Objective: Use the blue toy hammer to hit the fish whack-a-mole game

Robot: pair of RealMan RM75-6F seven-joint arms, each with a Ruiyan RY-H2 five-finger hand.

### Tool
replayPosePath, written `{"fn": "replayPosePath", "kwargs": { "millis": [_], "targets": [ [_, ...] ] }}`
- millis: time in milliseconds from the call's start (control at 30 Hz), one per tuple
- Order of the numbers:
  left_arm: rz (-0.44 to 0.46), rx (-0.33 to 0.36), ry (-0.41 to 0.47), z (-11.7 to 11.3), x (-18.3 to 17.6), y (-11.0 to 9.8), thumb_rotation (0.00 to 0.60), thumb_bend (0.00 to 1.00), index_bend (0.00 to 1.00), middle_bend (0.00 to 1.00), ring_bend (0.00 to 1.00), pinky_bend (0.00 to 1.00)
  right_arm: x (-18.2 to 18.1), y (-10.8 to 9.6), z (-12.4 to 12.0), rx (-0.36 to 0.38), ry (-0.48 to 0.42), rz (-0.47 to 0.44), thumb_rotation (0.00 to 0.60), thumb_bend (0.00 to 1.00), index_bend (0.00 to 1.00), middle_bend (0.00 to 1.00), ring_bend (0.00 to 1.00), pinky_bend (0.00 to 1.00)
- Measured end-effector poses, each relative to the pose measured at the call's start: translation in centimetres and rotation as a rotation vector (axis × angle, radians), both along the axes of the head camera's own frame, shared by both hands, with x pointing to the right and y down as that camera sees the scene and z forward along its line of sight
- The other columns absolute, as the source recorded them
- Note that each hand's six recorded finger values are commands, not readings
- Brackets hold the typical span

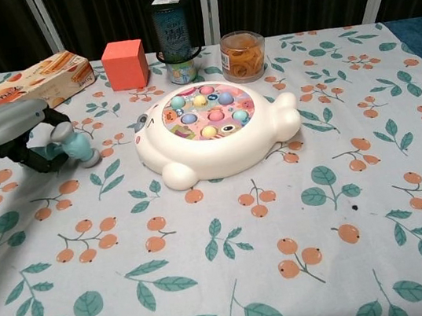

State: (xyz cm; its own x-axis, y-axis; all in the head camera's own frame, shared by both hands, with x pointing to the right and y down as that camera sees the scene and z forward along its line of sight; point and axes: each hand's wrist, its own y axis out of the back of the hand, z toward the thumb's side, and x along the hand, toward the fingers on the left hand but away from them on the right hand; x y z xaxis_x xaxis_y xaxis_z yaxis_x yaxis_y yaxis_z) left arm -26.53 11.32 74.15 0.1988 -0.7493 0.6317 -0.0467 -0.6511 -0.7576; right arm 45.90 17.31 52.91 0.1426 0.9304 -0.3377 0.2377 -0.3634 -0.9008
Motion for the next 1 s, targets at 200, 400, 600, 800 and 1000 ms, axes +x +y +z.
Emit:
{"fn": "replayPosePath", "kwargs": {
  "millis": [200,400,600,800,1000],
  "targets": [
    [-0.001,0.006,0.012,-0.1,-0.1,-0.1,0.6,0.49,0.55,0.41,0.23,0.16,0.0,0.0,-0.1,0.002,0.0,0.0,0.6,0.21,0.0,0.1,0.0,0.0],
    [0.005,0.033,0.031,-0.4,-0.1,-0.3,0.6,0.49,0.6,0.47,0.31,0.26,0.0,0.1,-0.2,0.005,0.0,0.001,0.6,0.21,0.0,0.1,0.0,0.0],
    [0.031,0.081,0.058,-1.3,0.1,-0.9,0.6,0.52,0.62,0.53,0.38,0.39,0.0,0.1,-0.4,0.015,0.002,0.001,0.6,0.21,0.0,0.1,0.0,0.0],
    [0.1,0.13,0.072,-2.8,0.6,-1.9,0.6,0.54,0.62,0.59,0.43,0.47,0.0,0.2,-0.6,0.017,0.002,0.0,0.6,0.21,0.0,0.1,0.0,0.0],
    [0.175,0.145,0.107,-3.9,2.2,-3.2,0.6,0.57,0.64,0.63,0.47,0.51,0.2,0.6,-0.8,0.02,0.0,0.005,0.6,0.21,0.0,0.11,0.0,0.0]
  ]
}}
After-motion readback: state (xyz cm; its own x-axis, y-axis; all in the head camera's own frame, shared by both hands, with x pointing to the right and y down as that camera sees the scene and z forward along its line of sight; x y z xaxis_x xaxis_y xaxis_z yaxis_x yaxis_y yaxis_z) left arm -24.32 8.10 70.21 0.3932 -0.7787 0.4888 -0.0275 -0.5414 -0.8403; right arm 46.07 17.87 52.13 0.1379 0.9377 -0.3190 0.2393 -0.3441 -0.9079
